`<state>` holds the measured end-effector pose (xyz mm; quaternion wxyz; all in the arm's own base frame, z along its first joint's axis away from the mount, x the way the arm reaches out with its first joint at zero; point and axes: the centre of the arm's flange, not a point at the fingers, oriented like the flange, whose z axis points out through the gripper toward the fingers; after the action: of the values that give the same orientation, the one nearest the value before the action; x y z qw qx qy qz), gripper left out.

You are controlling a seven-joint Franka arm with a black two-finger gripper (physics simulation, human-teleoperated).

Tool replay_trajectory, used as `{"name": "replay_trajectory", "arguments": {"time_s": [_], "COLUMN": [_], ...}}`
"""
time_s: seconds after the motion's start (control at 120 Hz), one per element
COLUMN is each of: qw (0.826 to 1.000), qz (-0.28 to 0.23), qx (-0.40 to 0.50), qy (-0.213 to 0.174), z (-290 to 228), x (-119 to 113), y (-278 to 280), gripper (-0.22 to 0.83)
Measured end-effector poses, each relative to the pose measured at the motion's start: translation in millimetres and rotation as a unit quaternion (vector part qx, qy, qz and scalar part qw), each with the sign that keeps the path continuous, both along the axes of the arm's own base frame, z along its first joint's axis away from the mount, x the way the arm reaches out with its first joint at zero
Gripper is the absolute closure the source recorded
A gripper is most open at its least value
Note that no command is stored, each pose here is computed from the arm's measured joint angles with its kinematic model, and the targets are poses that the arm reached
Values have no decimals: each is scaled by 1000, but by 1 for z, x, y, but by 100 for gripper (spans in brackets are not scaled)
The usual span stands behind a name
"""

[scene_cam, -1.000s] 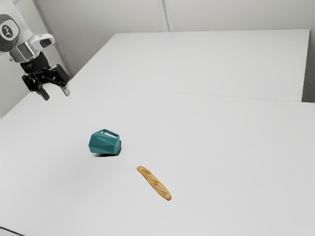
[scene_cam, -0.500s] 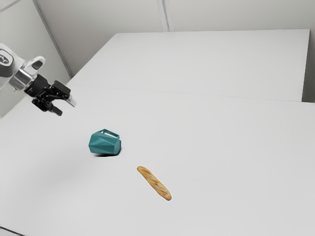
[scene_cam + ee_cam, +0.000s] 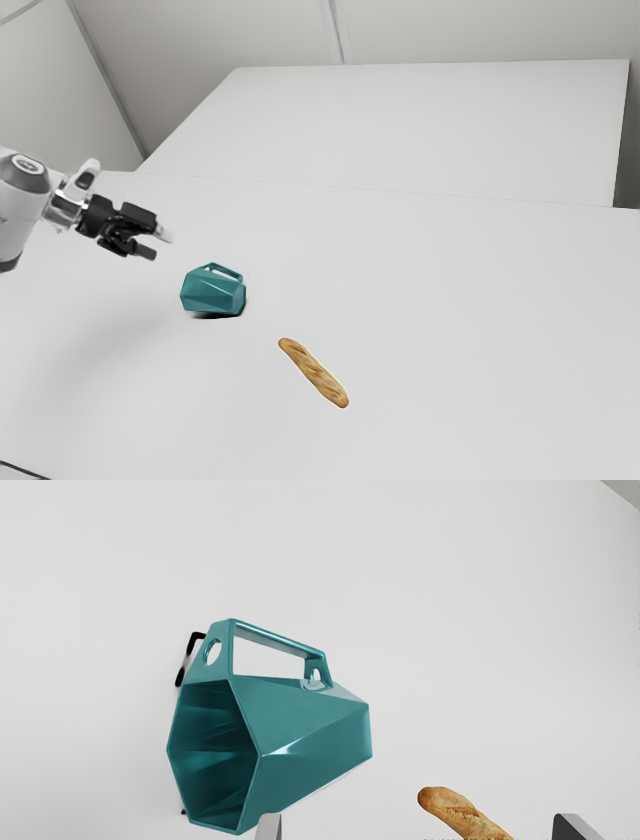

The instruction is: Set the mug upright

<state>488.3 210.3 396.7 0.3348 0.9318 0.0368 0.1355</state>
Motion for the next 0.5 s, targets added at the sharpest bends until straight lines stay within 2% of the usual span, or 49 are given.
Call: {"name": "replay_trajectory", "arguments": {"time_s": [0.5], "qw": [1000], "qz": [-18], "qx": [-22], "qy": [12], "z": [-60], "x": [-3], "y": [17], "gripper": [1]}}
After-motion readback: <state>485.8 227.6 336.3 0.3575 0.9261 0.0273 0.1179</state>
